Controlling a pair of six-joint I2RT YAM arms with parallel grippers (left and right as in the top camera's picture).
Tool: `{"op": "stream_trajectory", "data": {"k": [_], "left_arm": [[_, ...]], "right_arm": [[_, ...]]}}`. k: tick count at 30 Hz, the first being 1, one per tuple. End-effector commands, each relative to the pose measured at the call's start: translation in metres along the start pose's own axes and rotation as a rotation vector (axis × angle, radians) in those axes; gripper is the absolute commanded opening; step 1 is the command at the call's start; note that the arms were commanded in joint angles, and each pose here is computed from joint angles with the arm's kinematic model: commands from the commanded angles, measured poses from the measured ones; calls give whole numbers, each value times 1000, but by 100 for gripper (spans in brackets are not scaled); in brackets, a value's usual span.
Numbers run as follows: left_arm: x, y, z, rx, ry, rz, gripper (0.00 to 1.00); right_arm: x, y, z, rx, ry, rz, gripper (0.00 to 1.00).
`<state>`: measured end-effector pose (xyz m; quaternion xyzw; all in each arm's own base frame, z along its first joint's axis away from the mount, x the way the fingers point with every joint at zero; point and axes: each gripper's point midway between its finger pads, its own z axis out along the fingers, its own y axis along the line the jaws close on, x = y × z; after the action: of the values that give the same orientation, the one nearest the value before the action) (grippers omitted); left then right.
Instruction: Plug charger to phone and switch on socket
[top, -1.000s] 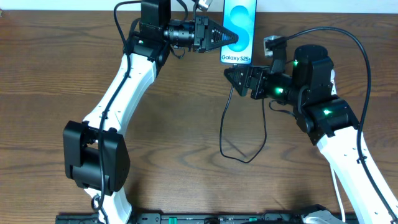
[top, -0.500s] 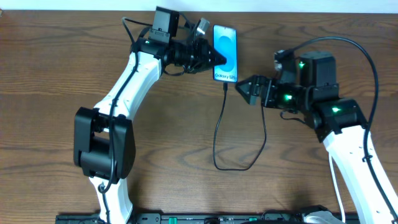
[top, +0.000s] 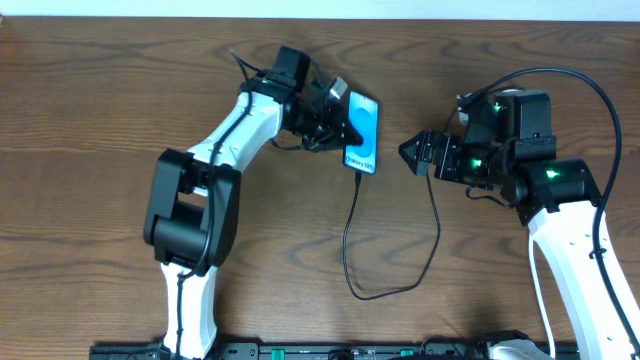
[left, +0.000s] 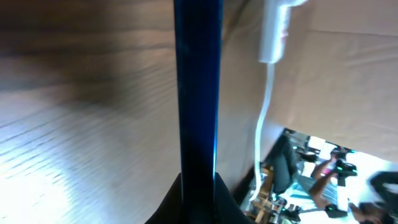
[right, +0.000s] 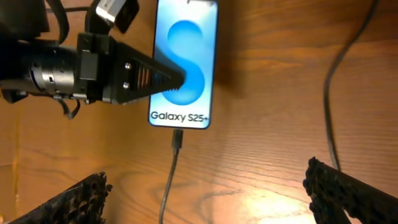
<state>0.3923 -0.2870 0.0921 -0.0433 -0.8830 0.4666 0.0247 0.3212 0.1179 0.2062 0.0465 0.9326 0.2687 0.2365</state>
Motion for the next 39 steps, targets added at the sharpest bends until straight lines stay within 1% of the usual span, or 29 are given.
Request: {"op": "stream_trajectory", "data": {"k": [1, 10, 20, 29, 33, 39], "left_arm": [[-1, 28, 1, -116, -15, -2, 7], [8, 56, 5, -209, -16, -36, 7], [13, 50, 16, -207, -1, -12, 7], [12, 60, 23, -320, -22, 20, 7], [10, 65, 21, -348, -33, 21, 7], [12, 65, 21, -350, -28, 17, 7]], "right_arm": [[-5, -6, -5, 43, -23, -20, 99], [-2, -12, 5, 60, 13, -4, 99], [3, -18, 17, 69, 60, 15, 99], [4, -18, 17, 70, 63, 16, 99], [4, -18, 17, 71, 63, 16, 99], [4, -18, 17, 71, 64, 17, 99]]}}
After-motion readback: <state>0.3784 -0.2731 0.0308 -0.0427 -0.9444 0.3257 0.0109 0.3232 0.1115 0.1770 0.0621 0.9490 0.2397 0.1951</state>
